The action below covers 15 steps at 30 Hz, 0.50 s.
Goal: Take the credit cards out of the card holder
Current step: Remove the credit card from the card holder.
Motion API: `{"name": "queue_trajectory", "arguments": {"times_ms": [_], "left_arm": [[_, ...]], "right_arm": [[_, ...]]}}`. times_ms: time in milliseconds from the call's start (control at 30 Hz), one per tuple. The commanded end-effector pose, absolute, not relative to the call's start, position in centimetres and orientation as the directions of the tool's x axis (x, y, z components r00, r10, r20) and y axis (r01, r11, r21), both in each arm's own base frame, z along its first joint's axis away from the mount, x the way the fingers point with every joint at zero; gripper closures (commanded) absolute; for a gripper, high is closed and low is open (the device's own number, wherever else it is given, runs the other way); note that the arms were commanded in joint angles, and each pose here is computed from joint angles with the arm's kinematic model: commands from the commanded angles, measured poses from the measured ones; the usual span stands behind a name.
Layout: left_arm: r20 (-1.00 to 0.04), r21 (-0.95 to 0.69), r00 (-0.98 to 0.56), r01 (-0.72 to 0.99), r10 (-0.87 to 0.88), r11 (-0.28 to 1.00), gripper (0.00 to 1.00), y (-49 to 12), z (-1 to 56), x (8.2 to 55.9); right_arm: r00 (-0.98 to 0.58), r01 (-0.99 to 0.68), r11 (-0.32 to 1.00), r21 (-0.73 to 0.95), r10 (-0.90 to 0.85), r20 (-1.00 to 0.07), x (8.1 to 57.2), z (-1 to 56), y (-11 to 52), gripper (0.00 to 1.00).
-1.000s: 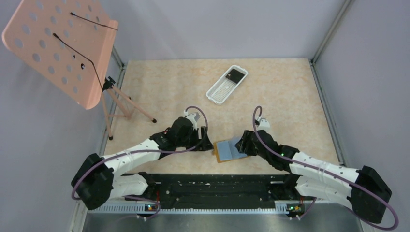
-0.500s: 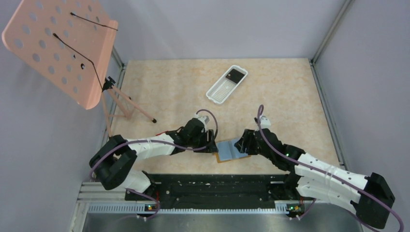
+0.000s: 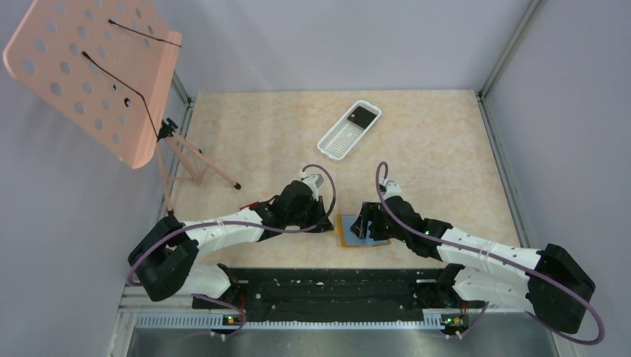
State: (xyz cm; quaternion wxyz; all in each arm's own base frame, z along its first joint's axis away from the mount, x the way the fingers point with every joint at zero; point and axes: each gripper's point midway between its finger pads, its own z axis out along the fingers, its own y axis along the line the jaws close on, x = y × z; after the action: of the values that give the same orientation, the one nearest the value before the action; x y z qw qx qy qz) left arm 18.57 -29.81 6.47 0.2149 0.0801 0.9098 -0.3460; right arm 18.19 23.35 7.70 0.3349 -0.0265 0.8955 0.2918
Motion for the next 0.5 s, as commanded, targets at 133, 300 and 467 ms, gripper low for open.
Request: {"name": "queue_trajectory", "arguments": {"times_ms": [133,300,467], "left_arm": [[-0.513,-0.653,-0.858,0.368,-0.029,0.662,1.00,-30.6,10.0,18.3],[-0.507,-0.654,-0.862,0.367,-0.023,0.661,1.00,-30.5,9.6,18.0],[-0.510,-0.656,-0.860,0.370,-0.025,0.658,1.00,-30.5,9.8,18.0]], "right_arm": [[-0.767,-0.280,0.843,0.460,0.092,-0.635,18.8,6.8,25.0,0.33],[-0.766,-0.296,0.820,0.490,0.102,-0.634,18.7,7.1,26.3,0.33],[-0.780,-0.296,0.824,0.482,0.083,-0.621,18.4,6.4,26.9,0.33]]}}
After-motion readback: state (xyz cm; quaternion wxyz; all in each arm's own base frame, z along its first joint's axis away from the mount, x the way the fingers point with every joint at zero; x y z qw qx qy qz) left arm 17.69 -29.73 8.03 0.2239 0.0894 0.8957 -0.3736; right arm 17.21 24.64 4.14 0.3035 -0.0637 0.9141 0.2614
